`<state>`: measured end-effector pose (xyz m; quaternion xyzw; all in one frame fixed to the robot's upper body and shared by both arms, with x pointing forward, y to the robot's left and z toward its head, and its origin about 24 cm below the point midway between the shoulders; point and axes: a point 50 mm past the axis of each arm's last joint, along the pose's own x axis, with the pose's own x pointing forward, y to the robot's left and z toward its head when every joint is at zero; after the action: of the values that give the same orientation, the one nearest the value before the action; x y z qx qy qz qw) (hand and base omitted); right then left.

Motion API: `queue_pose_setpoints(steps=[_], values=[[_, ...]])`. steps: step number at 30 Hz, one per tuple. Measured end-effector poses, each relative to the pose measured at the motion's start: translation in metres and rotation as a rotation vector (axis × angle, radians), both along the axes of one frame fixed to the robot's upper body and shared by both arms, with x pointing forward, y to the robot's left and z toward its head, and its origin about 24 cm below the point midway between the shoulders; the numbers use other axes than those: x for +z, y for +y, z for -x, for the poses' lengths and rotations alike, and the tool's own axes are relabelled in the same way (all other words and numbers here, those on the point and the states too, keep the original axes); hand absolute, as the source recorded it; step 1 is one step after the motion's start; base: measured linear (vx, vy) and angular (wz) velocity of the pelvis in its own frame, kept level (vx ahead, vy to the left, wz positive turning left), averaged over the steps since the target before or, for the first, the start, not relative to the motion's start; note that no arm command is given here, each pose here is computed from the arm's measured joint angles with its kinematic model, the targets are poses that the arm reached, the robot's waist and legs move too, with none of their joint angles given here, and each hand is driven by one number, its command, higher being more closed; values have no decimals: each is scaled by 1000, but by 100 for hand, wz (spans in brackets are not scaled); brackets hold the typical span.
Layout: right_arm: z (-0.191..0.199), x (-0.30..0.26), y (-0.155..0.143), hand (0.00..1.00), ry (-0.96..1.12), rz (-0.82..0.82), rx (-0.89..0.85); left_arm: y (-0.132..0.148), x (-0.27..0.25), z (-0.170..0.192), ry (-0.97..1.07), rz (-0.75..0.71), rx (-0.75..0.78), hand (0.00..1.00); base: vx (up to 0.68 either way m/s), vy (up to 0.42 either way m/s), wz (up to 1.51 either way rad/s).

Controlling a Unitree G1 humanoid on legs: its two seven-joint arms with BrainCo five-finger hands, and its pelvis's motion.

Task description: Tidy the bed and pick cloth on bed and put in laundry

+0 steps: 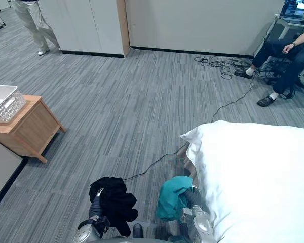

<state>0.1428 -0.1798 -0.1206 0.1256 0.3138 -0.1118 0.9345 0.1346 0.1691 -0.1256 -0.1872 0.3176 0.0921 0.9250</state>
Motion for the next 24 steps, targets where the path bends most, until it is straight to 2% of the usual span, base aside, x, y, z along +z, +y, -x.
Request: queue_pose_setpoints(steps=[6, 9, 15, 18, 21, 24], values=[[12, -5, -24, 100, 28, 53, 46, 18, -8, 5, 53, -30, 38, 100, 46, -95, 0], [5, 4, -36, 100, -26, 93, 14, 11, -7, 3, 34, -19, -15, 100, 77, -48, 15], [2, 10, -35, 100, -48, 131, 61, 2, -4, 0, -21, 8, -31, 100, 221, 118, 25], [6, 7, -29, 100, -25, 121, 80, 3, 1, -4, -46, 11, -35, 100, 559, 194, 3], [-10, 12, -25, 100, -65, 121, 99, -4, 8, -19, -85, -4, -93, 100, 565, 159, 34], [-7, 11, -23, 100, -59, 117, 97, -11, 8, -19, -82, -33, -162, 100, 599, 126, 55]])
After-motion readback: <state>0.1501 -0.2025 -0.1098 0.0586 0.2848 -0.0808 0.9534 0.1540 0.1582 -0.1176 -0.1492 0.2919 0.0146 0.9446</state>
